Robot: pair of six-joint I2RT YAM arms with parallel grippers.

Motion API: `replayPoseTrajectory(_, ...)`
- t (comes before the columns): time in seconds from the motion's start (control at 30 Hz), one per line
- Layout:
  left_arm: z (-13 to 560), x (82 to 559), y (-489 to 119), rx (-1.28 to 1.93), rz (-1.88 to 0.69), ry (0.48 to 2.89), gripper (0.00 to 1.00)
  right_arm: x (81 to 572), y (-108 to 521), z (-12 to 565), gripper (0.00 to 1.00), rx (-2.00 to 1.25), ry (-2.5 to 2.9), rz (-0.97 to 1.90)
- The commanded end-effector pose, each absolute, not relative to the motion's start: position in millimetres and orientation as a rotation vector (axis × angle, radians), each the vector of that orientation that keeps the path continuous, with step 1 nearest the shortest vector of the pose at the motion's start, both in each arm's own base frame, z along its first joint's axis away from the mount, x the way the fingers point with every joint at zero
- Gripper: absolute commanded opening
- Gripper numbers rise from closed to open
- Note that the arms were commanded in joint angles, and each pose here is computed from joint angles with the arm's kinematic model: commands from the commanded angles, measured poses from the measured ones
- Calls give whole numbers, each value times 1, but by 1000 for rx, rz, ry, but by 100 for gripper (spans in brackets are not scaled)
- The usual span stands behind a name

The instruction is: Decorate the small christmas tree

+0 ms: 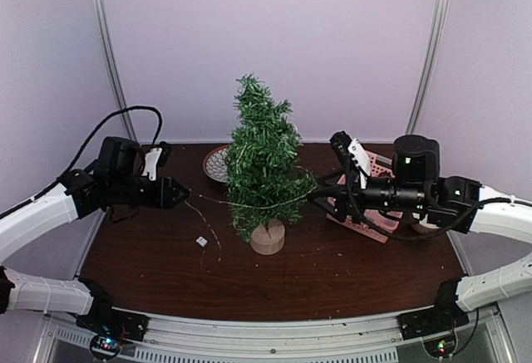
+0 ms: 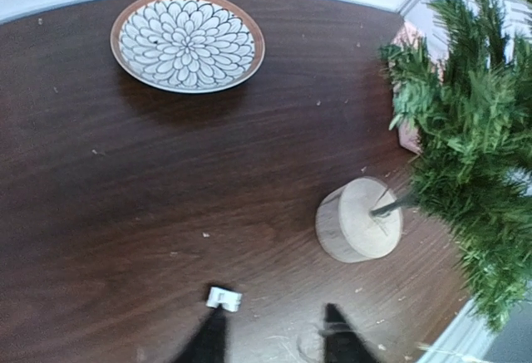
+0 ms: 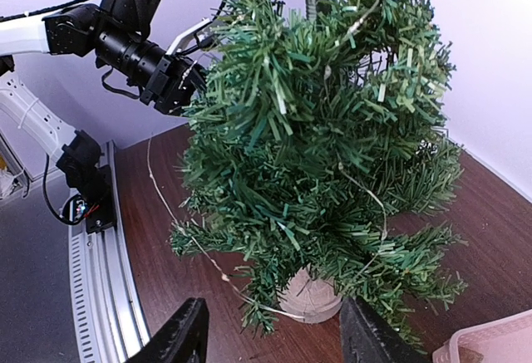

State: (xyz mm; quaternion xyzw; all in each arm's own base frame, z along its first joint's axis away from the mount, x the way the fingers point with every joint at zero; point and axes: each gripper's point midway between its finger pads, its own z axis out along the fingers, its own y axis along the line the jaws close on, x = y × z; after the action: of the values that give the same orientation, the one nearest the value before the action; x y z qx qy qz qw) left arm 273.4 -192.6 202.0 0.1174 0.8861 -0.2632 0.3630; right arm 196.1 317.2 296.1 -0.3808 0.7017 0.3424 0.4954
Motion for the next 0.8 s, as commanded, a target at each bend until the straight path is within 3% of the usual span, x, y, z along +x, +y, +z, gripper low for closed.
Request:
replayPoseTrajectory(0.0, 231, 284, -206, 352, -747, 2155, 24, 191, 318, 321, 58, -924, 1628, 857)
replayPoseTrajectory(0.13, 260, 286, -210, 384, -774, 2061, 0, 186, 312, 328, 59, -920, 1607, 863)
replayPoseTrajectory(0.4, 306, 306, -203, 348, -680, 1956, 0, 180, 306, 342, 63, -916, 1552, 875)
replayPoseTrajectory(0.5, 312, 297, -219, 493, -746, 1920, 1, 179, 306, 339, 64, -931, 1571, 864)
replayPoseTrajectory(0.7, 299, 254, -218, 615, -838, 1786, 49, 174, 302, 339, 66, -942, 1571, 877)
replayPoseTrajectory(0.77, 287, 242, -217, 648, -856, 1781, 52, 173, 302, 336, 66, -950, 1580, 876)
